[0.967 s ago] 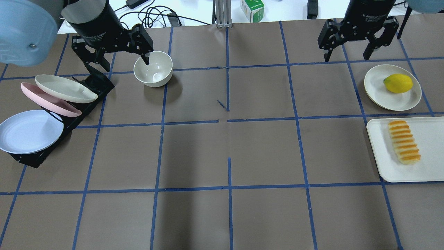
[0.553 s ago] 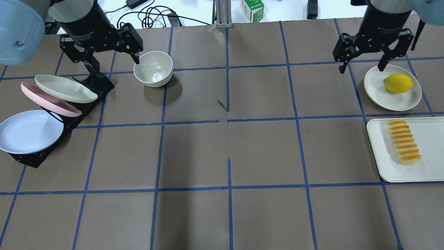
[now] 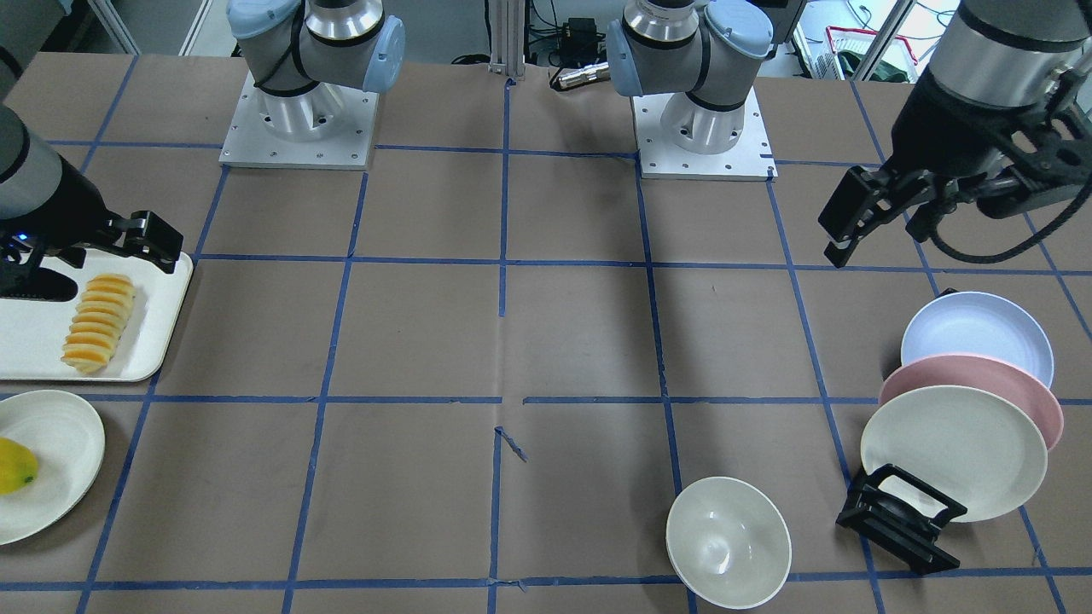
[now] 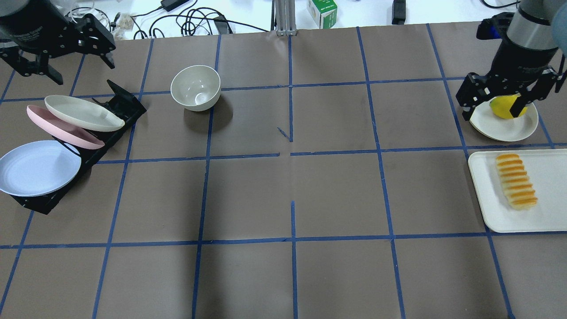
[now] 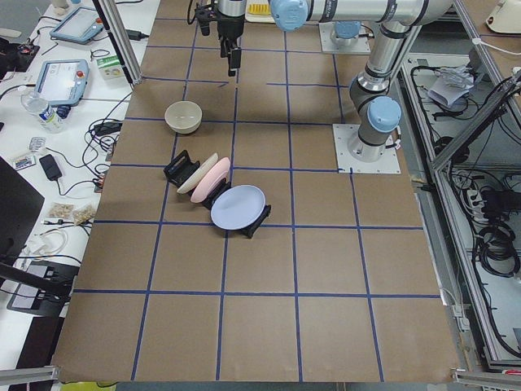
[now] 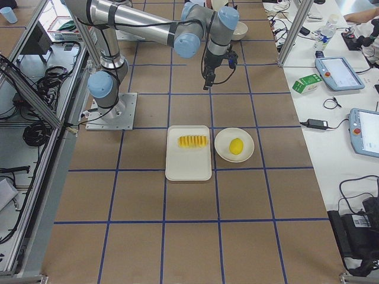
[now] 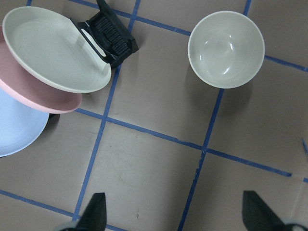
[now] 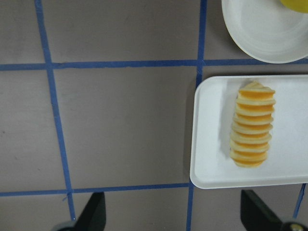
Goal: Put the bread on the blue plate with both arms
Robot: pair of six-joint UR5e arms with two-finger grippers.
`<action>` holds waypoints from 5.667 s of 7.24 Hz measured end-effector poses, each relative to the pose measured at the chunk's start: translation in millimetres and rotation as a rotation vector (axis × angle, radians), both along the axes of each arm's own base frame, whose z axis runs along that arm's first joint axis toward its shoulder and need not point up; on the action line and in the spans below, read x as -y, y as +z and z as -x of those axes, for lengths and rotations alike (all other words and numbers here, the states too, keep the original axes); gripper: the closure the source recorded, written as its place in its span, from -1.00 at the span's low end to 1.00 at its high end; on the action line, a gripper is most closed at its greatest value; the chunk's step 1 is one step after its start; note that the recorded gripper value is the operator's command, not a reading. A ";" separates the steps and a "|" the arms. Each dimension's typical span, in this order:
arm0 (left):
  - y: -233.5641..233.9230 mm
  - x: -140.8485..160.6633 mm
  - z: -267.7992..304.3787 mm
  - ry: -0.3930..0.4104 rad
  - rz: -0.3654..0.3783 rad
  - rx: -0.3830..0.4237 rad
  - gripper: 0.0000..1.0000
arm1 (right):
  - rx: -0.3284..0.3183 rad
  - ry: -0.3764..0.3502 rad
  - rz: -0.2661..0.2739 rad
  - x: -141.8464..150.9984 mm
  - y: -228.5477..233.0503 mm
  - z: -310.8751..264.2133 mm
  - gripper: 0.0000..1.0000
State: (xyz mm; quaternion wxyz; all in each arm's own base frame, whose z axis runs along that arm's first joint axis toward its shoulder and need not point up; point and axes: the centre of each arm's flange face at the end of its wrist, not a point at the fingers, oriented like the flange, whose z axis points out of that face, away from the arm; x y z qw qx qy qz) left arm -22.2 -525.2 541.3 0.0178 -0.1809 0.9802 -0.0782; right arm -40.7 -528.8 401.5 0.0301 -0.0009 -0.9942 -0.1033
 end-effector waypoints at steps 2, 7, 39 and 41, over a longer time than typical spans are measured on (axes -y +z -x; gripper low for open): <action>4.8 -12.9 -30.9 0.056 -0.023 0.076 -1.00 | 0.026 0.038 0.004 -14.5 -39.8 55.3 -1.00; -32.2 -40.3 -209.6 0.392 -0.025 0.168 -1.00 | 0.021 0.087 0.066 -48.0 -110.4 111.3 -1.00; -25.2 -90.7 -376.3 0.386 -0.058 -0.045 1.00 | 0.010 0.050 0.018 -55.3 -209.2 172.3 1.00; -52.6 -45.7 -292.7 0.252 -0.026 -0.267 1.00 | 0.002 0.056 -0.003 -45.6 -184.5 176.8 1.00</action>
